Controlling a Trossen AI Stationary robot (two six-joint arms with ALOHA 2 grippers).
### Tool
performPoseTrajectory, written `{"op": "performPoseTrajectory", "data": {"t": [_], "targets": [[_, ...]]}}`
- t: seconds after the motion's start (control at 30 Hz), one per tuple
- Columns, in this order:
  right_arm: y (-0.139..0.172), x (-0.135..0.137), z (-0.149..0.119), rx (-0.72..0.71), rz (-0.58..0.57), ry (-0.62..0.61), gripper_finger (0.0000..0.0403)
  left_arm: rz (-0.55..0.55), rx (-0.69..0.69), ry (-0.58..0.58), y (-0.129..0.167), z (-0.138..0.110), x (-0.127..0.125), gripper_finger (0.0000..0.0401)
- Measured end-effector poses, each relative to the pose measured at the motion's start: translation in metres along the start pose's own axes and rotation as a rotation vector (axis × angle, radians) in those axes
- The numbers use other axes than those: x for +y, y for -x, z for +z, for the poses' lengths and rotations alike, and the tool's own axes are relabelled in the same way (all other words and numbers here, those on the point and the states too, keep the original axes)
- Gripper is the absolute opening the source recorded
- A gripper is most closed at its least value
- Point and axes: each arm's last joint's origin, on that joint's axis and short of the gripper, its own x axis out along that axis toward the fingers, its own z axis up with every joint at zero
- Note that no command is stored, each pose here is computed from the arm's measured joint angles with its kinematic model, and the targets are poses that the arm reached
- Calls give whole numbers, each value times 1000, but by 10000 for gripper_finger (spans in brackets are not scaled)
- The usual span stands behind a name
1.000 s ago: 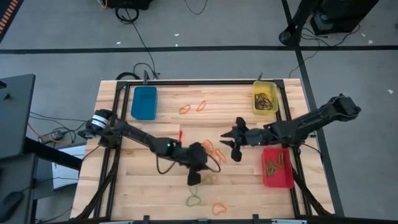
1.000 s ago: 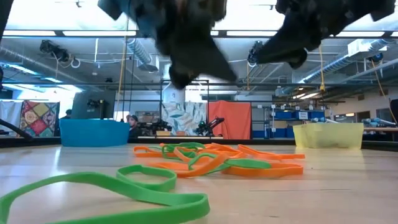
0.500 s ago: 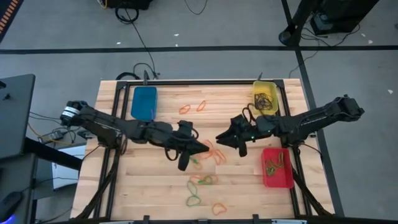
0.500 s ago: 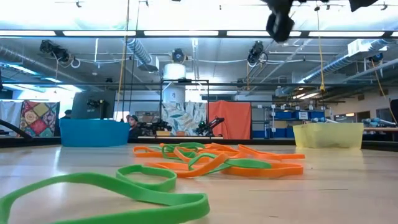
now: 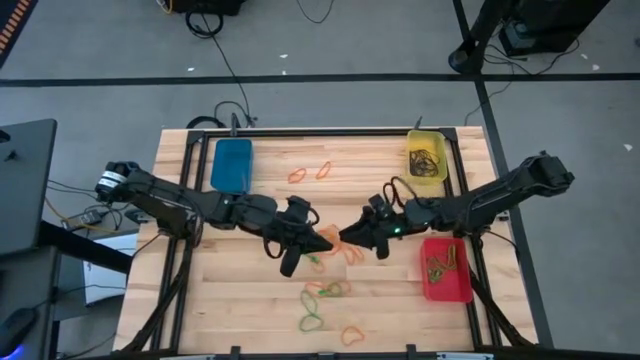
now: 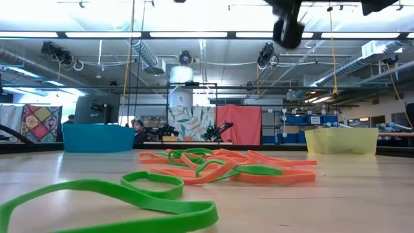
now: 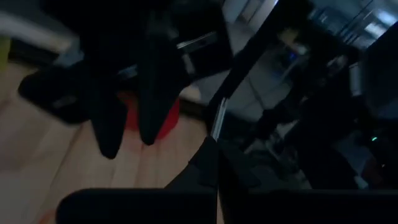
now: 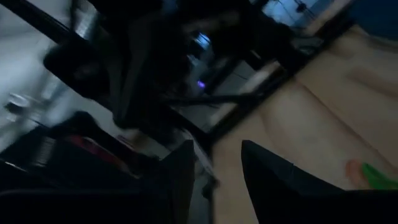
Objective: Sort rubber bands into baskets
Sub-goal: Put the green rubber band into the red bin
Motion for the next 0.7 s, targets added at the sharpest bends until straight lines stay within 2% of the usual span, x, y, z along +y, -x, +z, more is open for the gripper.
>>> {"op": "performPoseTrajectory", "data": {"t": [0.13, 0.2, 0.3, 0.37, 0.53, 0.7], "targets": [[-12, -21, -25, 145, -130, 10, 143, 109, 194, 64, 2, -19, 10, 6], [-19, -29, -37, 210, -151, 11, 143, 166, 269, 120, 5, -26, 15, 7], [-31, -37, -51, 297, -156, 47, 143, 213, 309, 232, 6, -32, 16, 7], [-39, -38, -57, 348, -158, 122, 141, 222, 312, 284, 7, -34, 14, 7], [-55, -51, -78, 531, -260, 331, 132, 295, 320, 383, 9, -40, 12, 7], [-76, -57, -96, 642, -208, 489, 124, 328, 351, 469, 11, -48, 5, 7]]}}
